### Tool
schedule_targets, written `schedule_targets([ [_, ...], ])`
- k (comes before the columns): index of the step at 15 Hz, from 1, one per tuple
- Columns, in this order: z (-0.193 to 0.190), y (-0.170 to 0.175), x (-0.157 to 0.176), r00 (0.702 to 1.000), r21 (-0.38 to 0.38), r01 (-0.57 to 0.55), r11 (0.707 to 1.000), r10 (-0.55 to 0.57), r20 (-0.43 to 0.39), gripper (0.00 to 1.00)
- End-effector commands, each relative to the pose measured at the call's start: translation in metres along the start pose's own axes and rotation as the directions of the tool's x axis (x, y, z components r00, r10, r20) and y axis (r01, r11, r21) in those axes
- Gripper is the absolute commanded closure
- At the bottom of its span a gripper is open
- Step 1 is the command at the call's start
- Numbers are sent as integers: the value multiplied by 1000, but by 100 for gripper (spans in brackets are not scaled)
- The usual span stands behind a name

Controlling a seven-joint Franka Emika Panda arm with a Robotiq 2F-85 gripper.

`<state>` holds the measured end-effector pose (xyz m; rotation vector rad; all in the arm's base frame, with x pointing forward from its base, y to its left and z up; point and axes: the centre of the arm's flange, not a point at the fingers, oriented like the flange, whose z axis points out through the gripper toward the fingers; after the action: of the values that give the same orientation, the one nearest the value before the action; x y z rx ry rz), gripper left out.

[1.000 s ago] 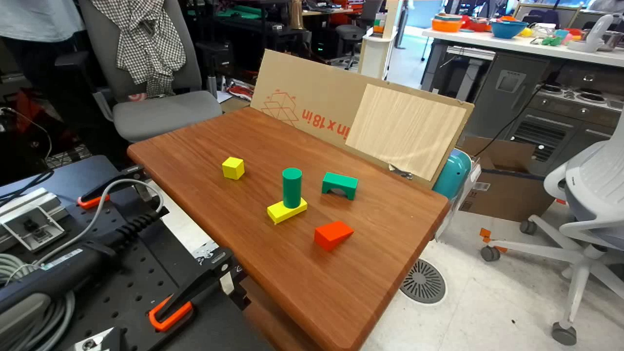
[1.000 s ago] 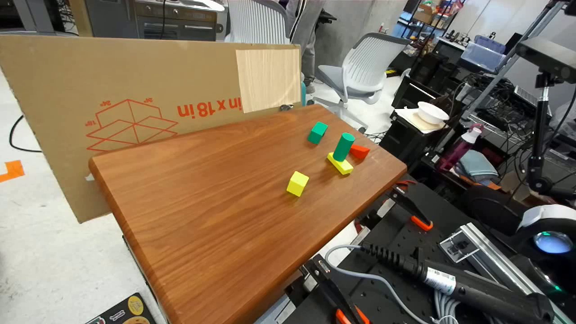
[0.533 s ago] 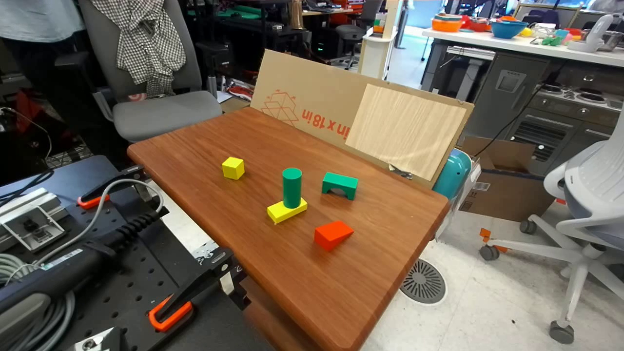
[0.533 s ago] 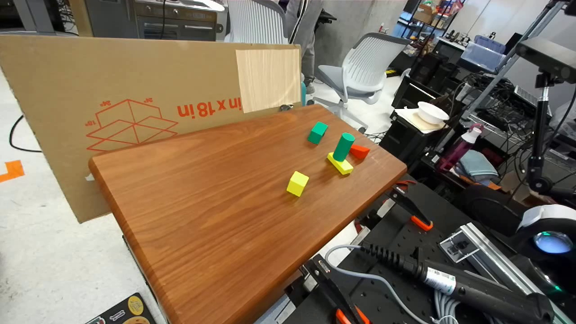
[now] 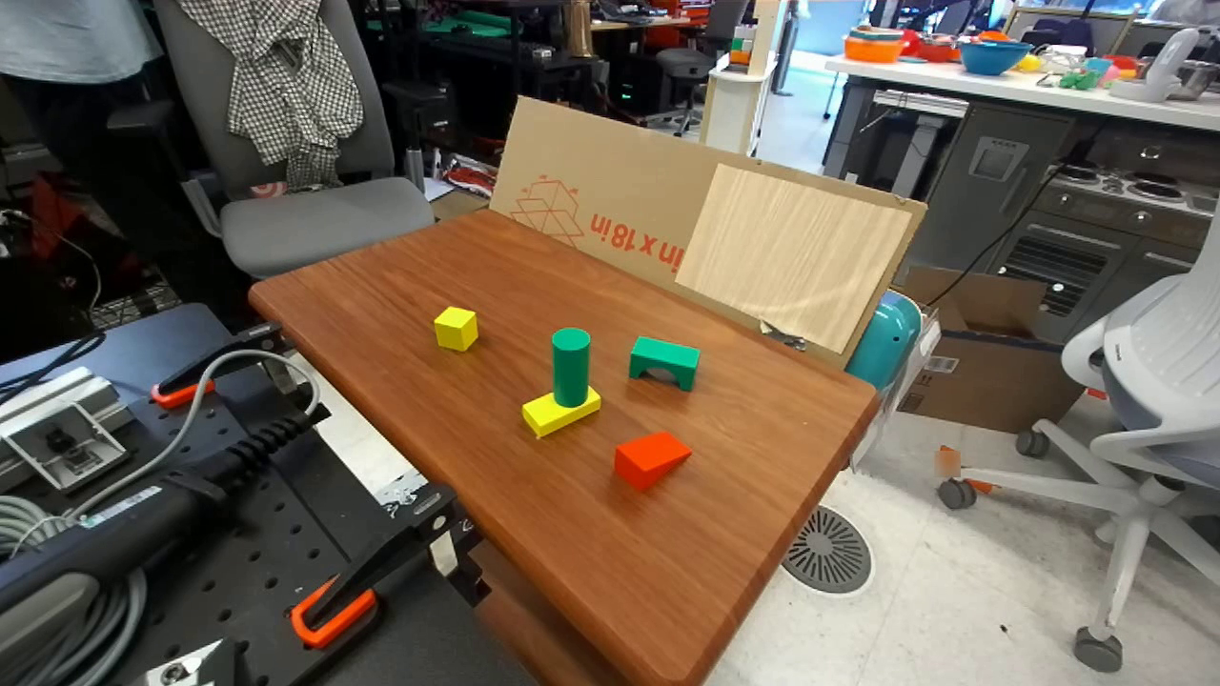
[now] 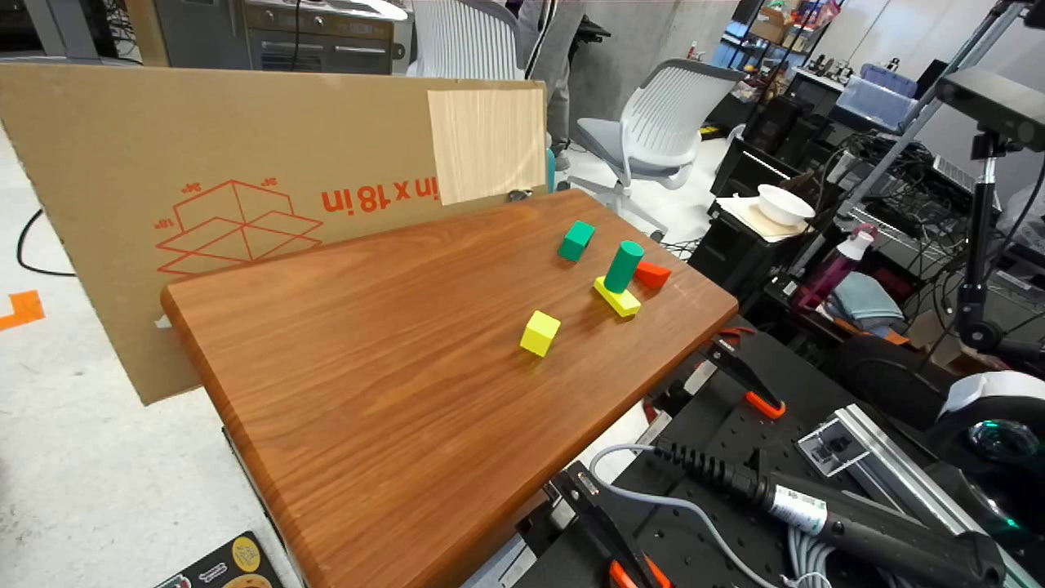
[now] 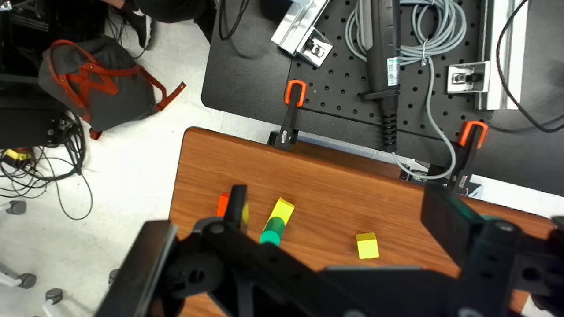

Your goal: Put the cylindrical Lego directly on the table

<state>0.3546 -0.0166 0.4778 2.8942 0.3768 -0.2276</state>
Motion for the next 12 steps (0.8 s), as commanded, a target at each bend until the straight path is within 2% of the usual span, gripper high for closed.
schedule_targets([
  [1, 0, 0, 0, 1000, 0, 0, 1000, 0, 0, 0],
  [8, 0, 0, 0, 1000, 0, 0, 1000, 0, 0, 0],
  [12, 13, 7, 17, 1000, -9, -2, 1000, 2, 27, 0],
])
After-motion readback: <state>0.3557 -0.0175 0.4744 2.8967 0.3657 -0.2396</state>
